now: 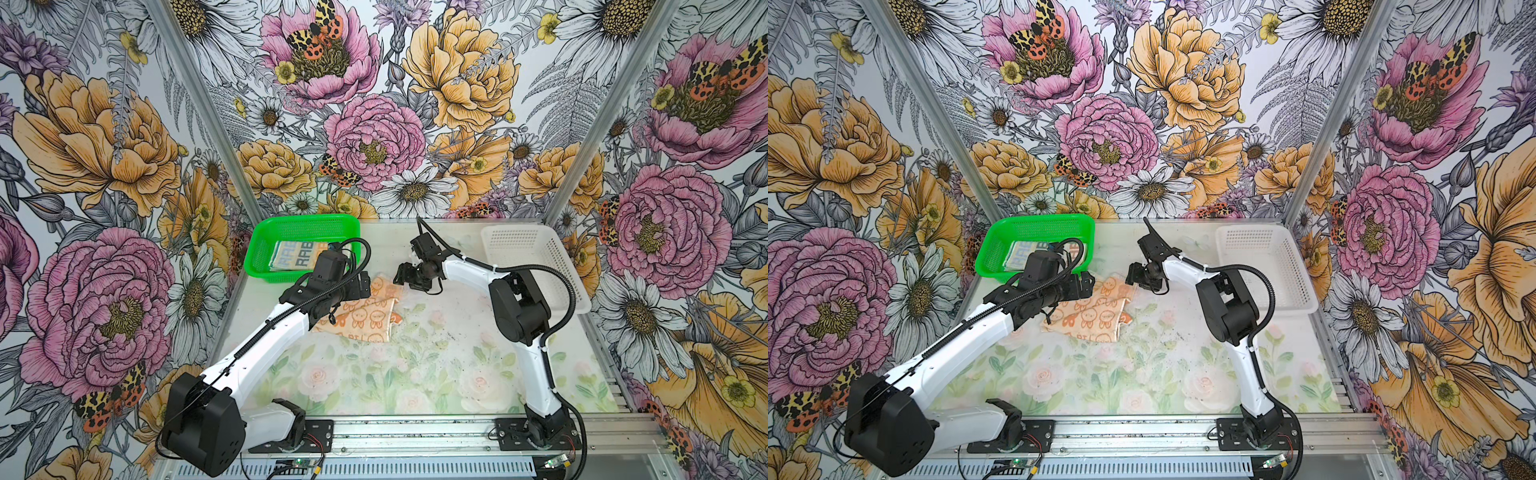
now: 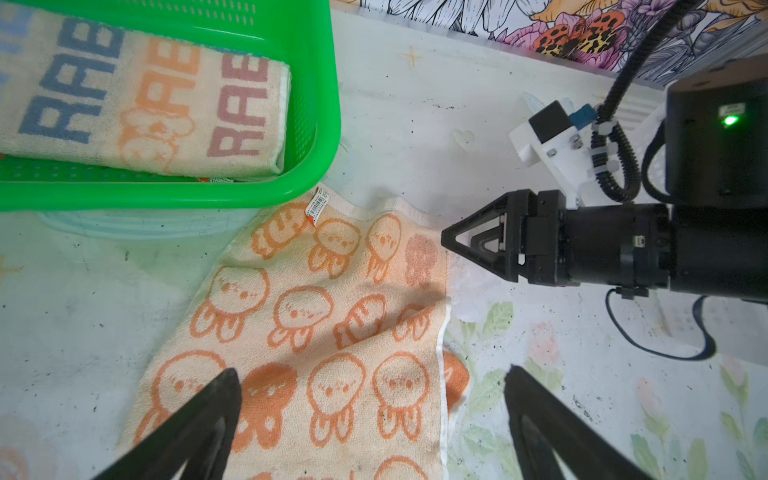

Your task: Fold and stack the towels

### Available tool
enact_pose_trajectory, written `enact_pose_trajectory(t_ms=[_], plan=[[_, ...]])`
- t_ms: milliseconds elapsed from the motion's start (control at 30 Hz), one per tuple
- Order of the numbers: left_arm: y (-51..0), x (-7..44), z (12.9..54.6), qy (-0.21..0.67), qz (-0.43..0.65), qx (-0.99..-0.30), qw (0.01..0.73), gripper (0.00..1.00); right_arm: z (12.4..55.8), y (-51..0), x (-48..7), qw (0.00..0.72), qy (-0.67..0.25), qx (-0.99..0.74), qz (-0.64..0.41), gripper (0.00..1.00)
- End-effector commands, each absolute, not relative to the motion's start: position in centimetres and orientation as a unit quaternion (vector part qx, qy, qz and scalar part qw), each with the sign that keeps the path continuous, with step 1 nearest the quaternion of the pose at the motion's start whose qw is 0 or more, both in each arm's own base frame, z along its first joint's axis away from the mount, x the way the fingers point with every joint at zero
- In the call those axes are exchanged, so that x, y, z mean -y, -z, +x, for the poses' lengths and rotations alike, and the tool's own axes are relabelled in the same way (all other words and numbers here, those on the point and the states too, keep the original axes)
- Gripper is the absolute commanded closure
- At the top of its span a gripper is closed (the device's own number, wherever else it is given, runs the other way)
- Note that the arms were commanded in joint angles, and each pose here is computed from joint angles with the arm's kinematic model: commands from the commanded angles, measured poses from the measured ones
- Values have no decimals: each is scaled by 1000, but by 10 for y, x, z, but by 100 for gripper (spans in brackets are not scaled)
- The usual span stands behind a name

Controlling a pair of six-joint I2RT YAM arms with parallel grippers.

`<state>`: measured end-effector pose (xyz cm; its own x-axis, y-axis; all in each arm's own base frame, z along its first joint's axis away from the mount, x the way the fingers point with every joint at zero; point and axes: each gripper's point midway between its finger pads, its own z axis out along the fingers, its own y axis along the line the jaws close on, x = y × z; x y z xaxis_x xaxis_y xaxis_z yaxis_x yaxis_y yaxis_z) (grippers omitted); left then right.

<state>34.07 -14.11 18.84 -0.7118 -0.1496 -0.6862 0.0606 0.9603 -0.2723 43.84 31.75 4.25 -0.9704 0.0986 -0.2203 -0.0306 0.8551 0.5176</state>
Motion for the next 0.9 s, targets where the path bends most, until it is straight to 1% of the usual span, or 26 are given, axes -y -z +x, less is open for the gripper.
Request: enact_pose_trajectory(t_ms=[0, 167, 400, 533, 633, 733, 867], plan=[[-198, 149, 341, 163, -23, -905, 392, 1, 447, -35, -324, 124, -271, -954, 21, 36], [-194, 151, 340, 176, -30, -904, 389, 1, 445, -25, -329, 118, -266, -957, 19, 43], [-169, 160, 335, 211, -50, -906, 363, 1, 442, -8, -330, 111, -252, -961, 22, 54], [-149, 165, 333, 246, -76, -904, 340, 1, 443, 4, -328, 108, -239, -965, 26, 65], [-131, 171, 334, 262, -84, -905, 325, 1, 443, 15, -324, 107, -224, -968, 31, 79], [-111, 174, 334, 260, -87, -912, 305, 1, 444, 23, -324, 103, -220, -969, 35, 90], [-91, 179, 330, 258, -82, -920, 283, 1, 447, 24, -328, 103, -225, -968, 36, 100]])
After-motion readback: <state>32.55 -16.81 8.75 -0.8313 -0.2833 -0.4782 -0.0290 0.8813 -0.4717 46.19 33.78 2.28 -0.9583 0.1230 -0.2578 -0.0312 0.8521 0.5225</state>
